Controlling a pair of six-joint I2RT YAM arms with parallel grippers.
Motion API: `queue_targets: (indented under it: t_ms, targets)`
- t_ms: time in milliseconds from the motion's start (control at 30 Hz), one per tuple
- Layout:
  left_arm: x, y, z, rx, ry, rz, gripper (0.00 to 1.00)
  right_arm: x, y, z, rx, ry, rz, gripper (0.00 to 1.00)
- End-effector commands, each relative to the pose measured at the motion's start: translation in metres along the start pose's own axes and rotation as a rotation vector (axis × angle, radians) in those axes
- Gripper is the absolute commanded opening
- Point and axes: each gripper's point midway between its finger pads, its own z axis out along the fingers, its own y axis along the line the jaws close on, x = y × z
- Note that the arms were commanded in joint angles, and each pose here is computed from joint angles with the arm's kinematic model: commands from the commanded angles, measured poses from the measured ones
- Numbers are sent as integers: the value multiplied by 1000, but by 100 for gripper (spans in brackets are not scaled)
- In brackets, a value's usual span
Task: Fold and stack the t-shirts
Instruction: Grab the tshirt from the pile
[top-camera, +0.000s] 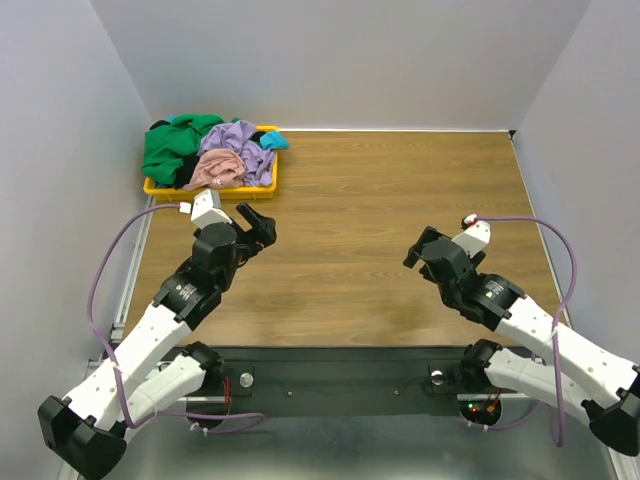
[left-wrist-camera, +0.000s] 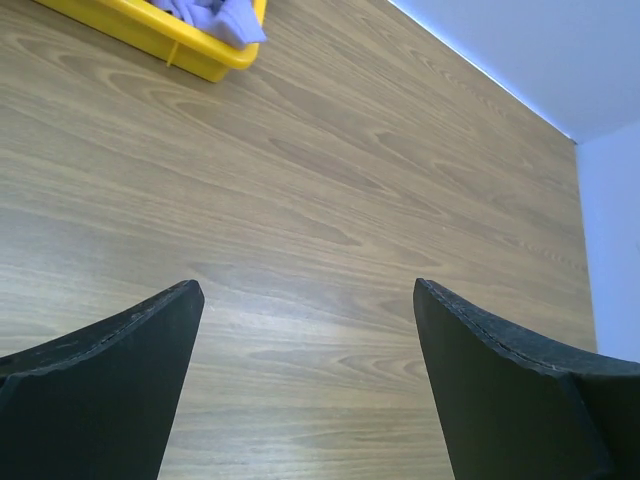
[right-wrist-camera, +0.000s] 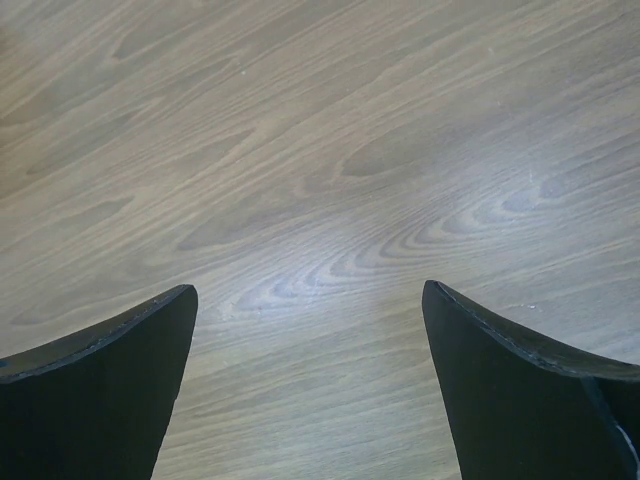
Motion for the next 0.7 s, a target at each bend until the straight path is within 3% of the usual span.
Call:
queue_targets:
  t_ms: [0,233,433,667]
  targets:
    - [-4,17,2,-81,-41,-17,99,-15,-5,-3,17,-73,51,100]
    - [-2,29,18,-209,-24,20,99,-20,-8,-7,1,-96,80,100]
    - [-43,31,53,-306,-67,40,98,-22,-10,-8,-12,-120,102,100]
    - [-136,50,118,-371,-129,28,98,-21,-14,-3,9,-138,69,100]
